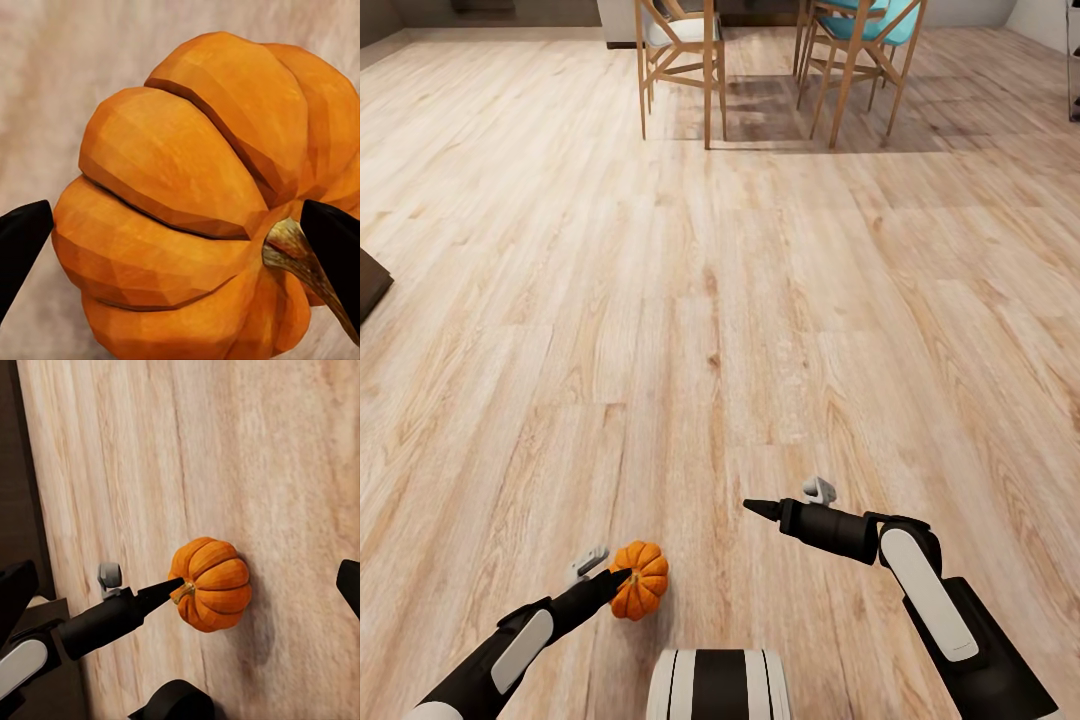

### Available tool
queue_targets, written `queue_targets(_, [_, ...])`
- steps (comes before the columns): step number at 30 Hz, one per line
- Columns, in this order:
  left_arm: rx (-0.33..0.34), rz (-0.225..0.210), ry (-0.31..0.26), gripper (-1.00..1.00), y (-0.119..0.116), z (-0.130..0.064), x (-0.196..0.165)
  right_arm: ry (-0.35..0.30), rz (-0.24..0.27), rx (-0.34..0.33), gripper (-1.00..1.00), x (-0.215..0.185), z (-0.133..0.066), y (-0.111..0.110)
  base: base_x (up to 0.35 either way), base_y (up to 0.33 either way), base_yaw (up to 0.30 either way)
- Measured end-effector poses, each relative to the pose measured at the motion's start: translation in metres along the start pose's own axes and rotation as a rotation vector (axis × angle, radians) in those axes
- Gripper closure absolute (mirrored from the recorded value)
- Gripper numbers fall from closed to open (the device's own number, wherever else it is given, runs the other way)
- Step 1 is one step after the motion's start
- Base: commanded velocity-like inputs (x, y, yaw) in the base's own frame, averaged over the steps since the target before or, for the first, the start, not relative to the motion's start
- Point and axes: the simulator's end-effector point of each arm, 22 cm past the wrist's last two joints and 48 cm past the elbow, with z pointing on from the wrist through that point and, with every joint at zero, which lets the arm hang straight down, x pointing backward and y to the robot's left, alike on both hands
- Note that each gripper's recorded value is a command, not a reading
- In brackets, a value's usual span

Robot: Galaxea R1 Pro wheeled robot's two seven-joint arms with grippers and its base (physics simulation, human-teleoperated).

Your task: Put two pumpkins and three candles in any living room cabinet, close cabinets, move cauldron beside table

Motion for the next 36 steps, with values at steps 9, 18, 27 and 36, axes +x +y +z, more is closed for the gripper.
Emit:
queue_targets(9, [0.0,0.001,0.0,1.0,0.001,0.0,0.0,0.001,0.001,0.001,-1.0,0.0,0.0,-0.001,0.0,0.0,0.0])
queue_targets(18, [0.003,0.006,-0.006,1.0,-0.002,-0.002,-0.003,-0.004,-0.004,-0.001,-1.0,-0.001,-0.002,0.002,0.0,0.0,0.0])
queue_targets(27, [0.034,0.018,-0.047,1.0,-0.018,-0.014,-0.023,-0.027,-0.03,-0.012,-1.0,-0.01,-0.012,0.018,0.0,0.0,0.0])
queue_targets(36, [0.248,0.037,-0.019,1.0,-0.063,-0.051,-0.056,-0.049,-0.056,-0.021,-1.0,-0.017,-0.021,0.032,0.0,0.0,0.0])
